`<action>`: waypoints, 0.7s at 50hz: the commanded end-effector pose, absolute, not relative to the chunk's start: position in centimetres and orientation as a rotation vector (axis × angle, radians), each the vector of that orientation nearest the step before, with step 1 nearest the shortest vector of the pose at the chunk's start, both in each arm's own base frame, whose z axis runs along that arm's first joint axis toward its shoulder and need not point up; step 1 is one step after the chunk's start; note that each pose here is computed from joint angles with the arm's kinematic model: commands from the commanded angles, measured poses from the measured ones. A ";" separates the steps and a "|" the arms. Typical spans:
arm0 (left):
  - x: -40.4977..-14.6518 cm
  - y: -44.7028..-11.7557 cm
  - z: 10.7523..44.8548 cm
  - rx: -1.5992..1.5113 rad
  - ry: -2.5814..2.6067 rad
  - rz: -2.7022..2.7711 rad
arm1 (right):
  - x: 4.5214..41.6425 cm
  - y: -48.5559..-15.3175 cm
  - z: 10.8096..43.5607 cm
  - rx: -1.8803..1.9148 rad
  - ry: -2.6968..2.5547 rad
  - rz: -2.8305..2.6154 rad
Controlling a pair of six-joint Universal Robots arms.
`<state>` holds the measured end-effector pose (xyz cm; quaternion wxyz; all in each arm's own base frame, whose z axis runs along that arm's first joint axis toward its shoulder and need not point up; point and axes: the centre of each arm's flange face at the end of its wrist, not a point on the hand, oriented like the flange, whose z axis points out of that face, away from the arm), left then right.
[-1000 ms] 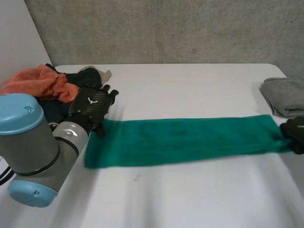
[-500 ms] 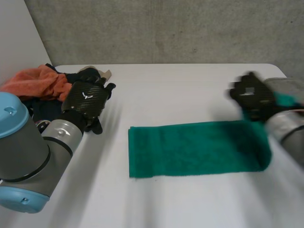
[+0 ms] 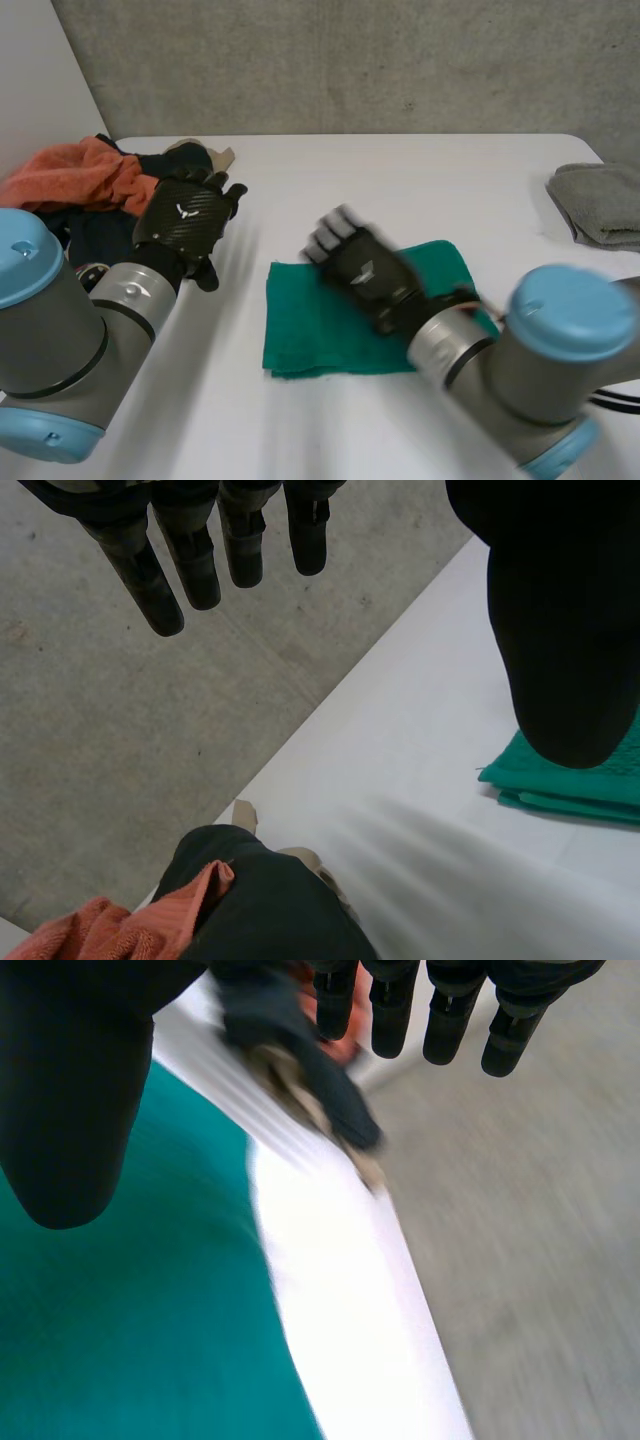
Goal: Fold the laundry.
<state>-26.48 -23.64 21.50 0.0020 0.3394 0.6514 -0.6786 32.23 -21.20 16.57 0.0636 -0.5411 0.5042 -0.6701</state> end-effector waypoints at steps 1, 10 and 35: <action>-26.8 -23.5 21.7 1.071 2.033 -2.145 | 27.0 -23.9 17.2 -1.211 1.931 -1.825; -27.5 -22.7 21.2 1.113 2.033 -2.156 | 20.6 -25.9 12.7 -1.455 2.268 -1.689; -26.9 -22.5 22.1 1.085 2.006 -2.181 | 32.9 -19.2 19.5 -1.636 1.526 -2.047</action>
